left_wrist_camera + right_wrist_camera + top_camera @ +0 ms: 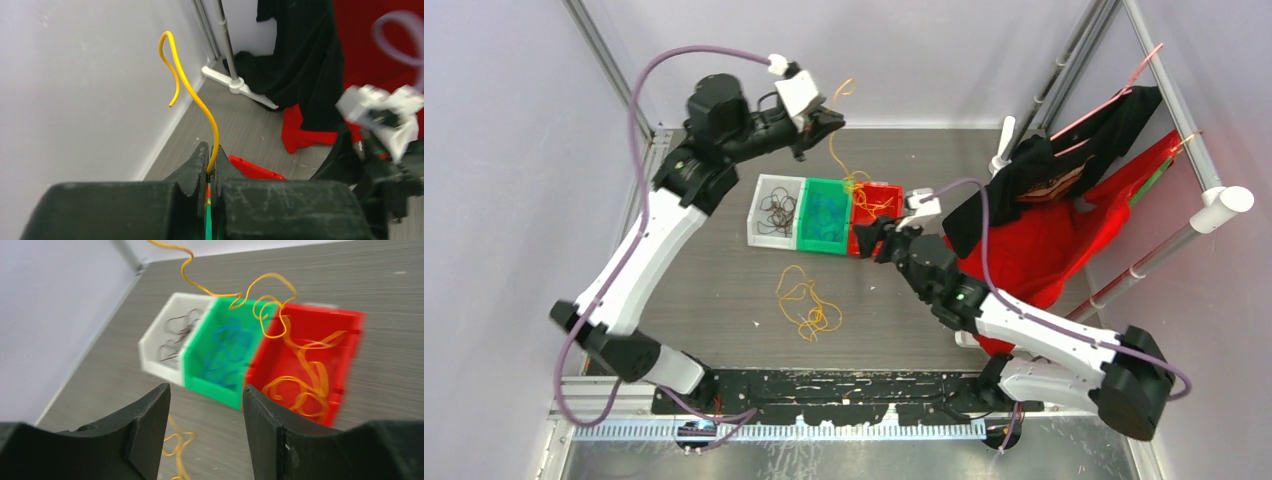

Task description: Untangle the cables

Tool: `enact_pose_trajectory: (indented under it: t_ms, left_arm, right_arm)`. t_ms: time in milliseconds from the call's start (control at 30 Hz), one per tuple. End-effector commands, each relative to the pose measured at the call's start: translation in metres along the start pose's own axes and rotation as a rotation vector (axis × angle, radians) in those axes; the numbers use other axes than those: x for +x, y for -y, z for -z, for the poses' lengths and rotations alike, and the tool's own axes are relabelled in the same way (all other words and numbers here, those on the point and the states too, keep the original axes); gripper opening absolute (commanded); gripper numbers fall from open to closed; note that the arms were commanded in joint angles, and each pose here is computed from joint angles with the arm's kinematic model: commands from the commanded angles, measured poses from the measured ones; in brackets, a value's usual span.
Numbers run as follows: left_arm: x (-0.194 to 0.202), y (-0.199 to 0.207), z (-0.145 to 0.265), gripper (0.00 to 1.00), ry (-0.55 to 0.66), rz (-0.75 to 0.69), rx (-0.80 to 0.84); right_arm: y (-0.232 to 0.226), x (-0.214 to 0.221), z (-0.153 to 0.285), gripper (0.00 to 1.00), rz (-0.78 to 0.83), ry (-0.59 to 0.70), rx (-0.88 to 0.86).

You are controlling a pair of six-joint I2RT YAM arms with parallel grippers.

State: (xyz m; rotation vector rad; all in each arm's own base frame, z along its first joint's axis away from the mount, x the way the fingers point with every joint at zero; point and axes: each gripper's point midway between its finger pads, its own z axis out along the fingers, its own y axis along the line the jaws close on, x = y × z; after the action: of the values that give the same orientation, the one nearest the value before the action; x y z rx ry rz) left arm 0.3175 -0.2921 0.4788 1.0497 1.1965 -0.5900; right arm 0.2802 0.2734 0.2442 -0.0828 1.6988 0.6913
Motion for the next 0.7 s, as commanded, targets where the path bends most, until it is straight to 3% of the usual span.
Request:
enact_pose_trajectory:
  t_ms: [0,233,667]
  left_arm:
    - [-0.011,-0.019,-0.030,0.00,0.058,-0.011,-0.022]
    - [0.015,-0.024,-0.072,0.00,0.013,0.022,0.002]
    - [0.113,0.002,-0.106,0.00,-0.191,0.144,0.067]
  right_arm:
    - [0.067,-0.017,0.025,0.61,0.045,0.080,0.248]
    - [0.105,-0.024,0.054,0.62,0.041,0.127,0.376]
    - [0.117,-0.021,0.073,0.60,-0.004,0.145,0.398]
